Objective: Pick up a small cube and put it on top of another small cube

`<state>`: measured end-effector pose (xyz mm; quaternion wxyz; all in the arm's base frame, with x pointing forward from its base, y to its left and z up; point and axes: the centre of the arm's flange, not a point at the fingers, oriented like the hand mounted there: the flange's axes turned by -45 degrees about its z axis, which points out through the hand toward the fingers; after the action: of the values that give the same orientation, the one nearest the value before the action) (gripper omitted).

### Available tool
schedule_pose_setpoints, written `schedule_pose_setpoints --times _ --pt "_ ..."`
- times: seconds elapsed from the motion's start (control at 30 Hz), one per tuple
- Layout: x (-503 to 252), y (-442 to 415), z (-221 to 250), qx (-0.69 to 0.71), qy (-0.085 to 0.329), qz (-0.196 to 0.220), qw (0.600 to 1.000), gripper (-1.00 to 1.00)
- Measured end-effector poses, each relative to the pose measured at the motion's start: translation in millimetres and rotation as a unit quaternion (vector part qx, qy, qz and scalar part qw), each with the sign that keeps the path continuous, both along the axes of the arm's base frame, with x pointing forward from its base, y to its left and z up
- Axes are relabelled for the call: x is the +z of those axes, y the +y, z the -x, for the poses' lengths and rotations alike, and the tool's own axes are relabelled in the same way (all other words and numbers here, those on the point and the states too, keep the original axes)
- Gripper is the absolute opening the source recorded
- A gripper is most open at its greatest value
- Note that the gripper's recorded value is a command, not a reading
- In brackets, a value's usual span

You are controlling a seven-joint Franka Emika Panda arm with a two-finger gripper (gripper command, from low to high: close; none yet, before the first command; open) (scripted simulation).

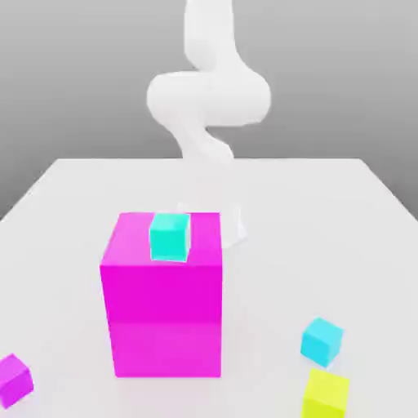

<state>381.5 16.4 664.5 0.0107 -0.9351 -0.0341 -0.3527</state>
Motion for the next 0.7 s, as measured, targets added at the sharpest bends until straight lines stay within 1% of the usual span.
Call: schedule_pose_setpoints --times 0.17,0.33,0.43,0.53,0.7 --pt "-103.6 43.5 -50.4 0.084 0.078 0.022 0.993 0.0" --pt "-210.6 90.6 -68.3 0.163 0.15 0.051 0.974 0.0" --pt "-275.1 117.0 -64.6 0.21 0.192 0.071 0.956 0.0" --pt "-338.0 139.3 -51.0 0.254 0.232 0.094 0.934 0.0" --pt "-436.1 169.3 -7.7 0.331 0.293 0.138 0.886 0.0"
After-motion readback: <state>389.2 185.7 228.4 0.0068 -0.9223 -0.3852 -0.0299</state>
